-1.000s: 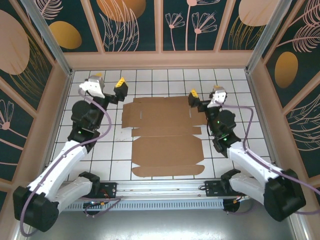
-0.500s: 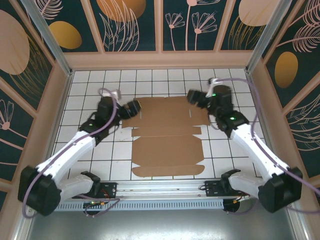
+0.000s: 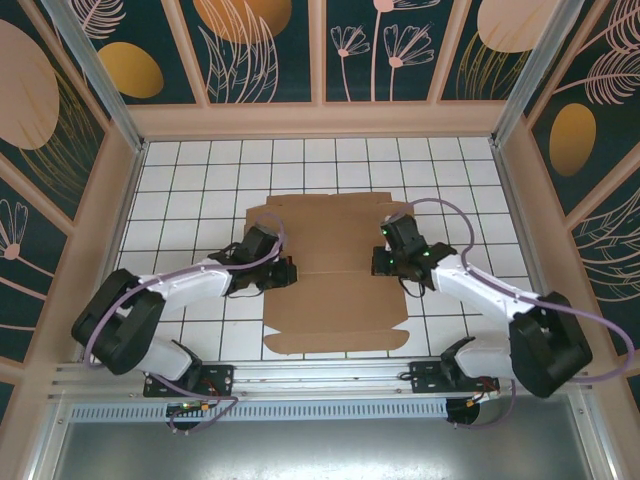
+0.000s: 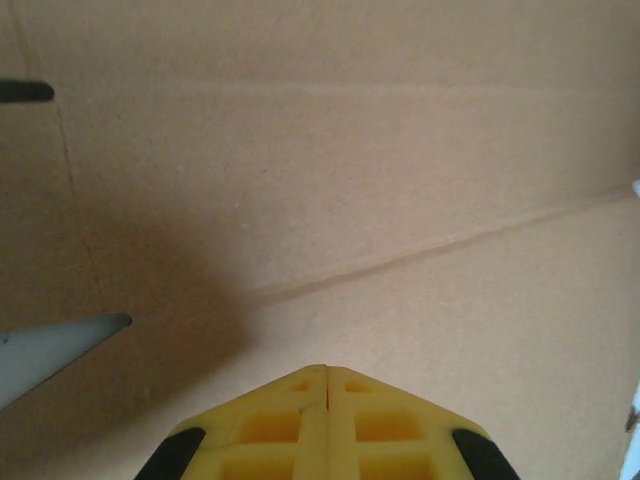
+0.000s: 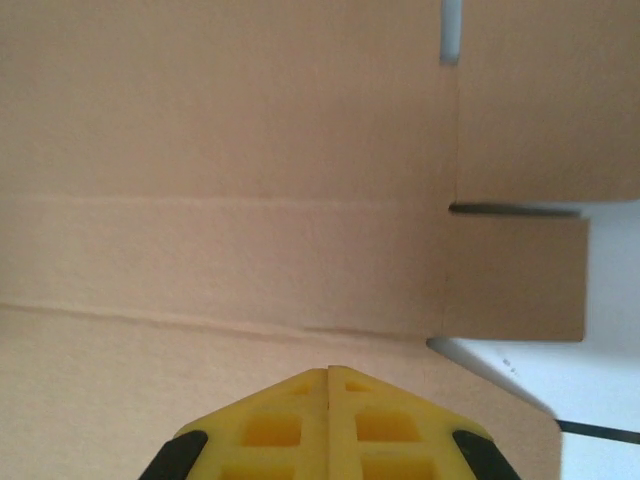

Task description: Fold the paper box

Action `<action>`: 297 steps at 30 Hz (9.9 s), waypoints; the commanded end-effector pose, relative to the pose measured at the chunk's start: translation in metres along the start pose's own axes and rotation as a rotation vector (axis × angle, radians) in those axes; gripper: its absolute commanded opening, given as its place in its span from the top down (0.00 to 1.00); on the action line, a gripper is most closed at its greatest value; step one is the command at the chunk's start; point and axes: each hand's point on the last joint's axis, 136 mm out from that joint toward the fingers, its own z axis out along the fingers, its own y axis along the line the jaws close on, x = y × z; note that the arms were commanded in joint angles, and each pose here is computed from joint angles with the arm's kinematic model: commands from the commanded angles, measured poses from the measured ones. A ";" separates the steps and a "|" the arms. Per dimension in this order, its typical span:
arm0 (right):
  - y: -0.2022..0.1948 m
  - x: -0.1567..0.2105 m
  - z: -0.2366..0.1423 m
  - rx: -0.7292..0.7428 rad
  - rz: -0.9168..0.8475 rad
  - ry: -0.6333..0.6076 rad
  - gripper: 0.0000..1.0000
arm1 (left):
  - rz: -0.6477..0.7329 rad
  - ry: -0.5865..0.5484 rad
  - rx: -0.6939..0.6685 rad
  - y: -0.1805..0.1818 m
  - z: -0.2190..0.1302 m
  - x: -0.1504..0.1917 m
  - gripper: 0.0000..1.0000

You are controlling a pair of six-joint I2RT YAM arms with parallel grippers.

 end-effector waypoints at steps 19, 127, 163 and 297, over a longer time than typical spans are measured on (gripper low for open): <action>0.136 0.087 0.066 -0.351 -0.211 0.326 1.00 | -0.096 -0.081 -0.148 -0.021 0.082 -0.132 1.00; 0.033 0.000 -0.079 -0.859 0.679 -0.039 0.83 | 1.506 -0.507 -0.227 -0.167 -0.055 0.033 0.15; 0.027 -0.091 -0.191 -0.687 0.504 -0.418 0.29 | 1.492 -0.880 -0.503 -0.202 -0.086 -0.009 1.00; -0.067 -0.160 0.101 -0.376 0.224 0.119 0.38 | -0.151 -0.129 -0.075 0.035 0.082 -0.160 1.00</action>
